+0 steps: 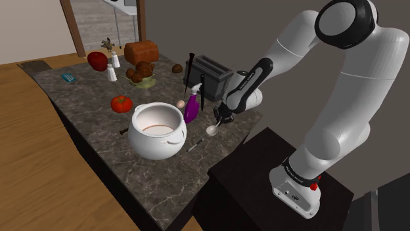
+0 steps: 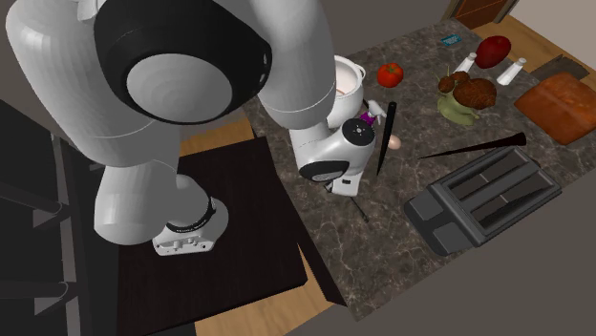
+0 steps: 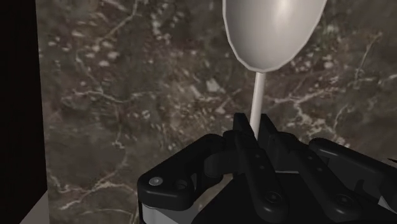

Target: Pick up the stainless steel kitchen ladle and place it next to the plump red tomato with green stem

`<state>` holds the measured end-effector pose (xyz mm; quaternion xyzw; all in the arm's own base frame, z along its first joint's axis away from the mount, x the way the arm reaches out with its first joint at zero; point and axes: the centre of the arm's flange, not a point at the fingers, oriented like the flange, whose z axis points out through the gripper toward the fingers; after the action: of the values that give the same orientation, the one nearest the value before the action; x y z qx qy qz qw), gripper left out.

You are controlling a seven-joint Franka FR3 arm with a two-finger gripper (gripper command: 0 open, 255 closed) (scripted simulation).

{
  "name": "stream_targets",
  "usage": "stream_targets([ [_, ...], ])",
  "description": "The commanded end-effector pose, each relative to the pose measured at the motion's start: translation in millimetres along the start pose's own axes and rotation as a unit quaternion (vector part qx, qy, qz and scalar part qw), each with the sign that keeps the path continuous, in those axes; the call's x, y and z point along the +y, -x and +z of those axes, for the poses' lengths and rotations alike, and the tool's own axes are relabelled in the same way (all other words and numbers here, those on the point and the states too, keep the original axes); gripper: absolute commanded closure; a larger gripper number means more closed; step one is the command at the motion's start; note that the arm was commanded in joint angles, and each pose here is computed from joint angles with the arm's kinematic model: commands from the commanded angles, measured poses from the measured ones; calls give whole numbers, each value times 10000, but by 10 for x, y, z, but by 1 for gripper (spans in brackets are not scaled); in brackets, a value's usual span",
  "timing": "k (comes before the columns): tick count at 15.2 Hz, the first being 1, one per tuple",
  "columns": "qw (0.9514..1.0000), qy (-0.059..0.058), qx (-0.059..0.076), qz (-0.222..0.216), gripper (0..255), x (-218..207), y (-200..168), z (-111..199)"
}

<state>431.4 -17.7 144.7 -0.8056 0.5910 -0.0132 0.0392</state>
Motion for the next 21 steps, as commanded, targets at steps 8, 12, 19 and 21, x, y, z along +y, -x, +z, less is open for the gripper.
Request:
stream_targets([
  [8,10000,1,0,0,255,-33,13,-463],
  [12,10000,1,0,0,255,-49,18,-673],
  [19,10000,1,0,0,255,-78,28,-1041],
  [21,10000,1,0,0,255,-87,30,-1146],
])
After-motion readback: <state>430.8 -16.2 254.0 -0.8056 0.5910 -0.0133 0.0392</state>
